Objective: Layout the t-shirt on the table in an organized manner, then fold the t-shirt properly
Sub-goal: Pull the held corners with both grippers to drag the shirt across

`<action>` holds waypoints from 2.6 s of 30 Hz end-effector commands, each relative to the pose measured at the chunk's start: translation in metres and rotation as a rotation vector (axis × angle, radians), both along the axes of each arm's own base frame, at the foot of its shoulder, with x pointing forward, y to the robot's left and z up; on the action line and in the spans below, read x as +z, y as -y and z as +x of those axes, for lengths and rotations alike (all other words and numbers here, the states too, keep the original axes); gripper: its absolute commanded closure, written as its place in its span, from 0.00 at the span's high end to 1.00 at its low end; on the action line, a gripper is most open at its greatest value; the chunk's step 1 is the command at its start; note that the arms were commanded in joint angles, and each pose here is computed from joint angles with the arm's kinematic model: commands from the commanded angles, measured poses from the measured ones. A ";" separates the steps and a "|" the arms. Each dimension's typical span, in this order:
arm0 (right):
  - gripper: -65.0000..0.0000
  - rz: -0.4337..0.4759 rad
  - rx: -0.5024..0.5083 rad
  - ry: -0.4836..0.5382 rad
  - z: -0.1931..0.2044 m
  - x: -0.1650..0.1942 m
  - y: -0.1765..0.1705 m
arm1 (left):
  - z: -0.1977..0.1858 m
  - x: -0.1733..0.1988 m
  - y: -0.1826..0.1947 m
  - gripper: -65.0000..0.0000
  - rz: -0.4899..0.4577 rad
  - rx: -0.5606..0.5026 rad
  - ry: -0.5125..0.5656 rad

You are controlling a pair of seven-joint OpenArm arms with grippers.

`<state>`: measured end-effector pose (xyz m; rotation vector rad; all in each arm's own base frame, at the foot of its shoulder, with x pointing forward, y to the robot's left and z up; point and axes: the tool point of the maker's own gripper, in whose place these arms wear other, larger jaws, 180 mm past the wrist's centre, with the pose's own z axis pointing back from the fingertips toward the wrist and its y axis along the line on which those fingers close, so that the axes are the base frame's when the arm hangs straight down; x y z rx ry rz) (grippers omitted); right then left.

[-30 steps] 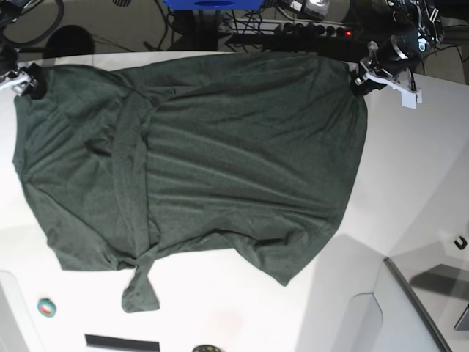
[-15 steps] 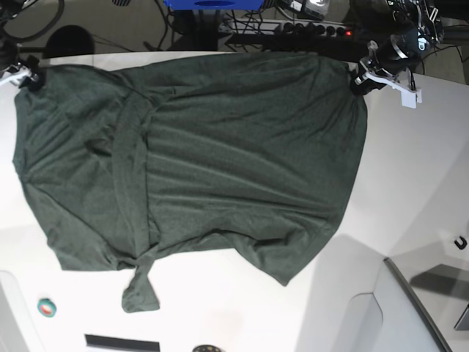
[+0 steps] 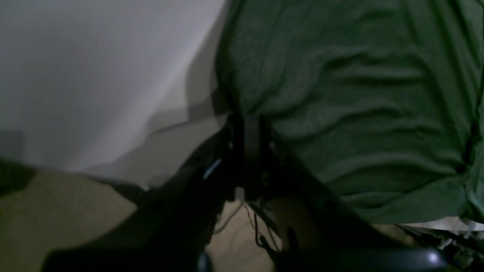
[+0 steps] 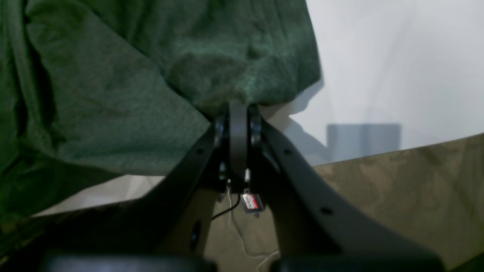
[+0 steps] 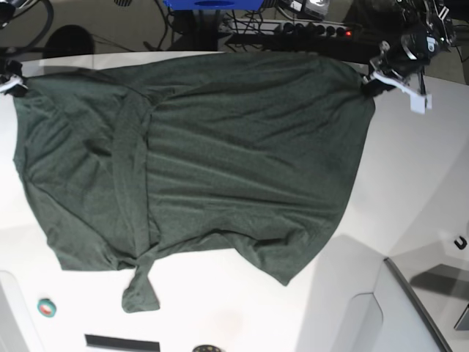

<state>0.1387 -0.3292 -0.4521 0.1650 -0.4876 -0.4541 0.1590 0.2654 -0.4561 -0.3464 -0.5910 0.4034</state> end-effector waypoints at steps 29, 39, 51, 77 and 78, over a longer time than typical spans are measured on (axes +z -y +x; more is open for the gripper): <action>0.00 0.118 -0.179 0.017 0.113 0.020 0.028 | 0.056 0.029 -0.027 0.00 -0.079 0.102 -0.002; 0.01 0.123 -0.152 -0.030 0.126 -0.004 0.030 | 0.076 0.026 -0.018 0.00 -0.150 0.096 -0.018; 0.01 0.154 -0.174 -0.033 0.136 -0.005 0.036 | 0.098 0.039 -0.029 0.00 -0.216 0.148 0.013; 0.01 0.152 -0.173 -0.042 0.133 -0.007 0.037 | 0.142 0.041 -0.044 0.00 -0.421 0.361 0.112; 0.01 0.152 -0.172 -0.043 0.133 -0.007 0.037 | 0.142 0.040 -0.043 0.00 -0.423 0.362 0.112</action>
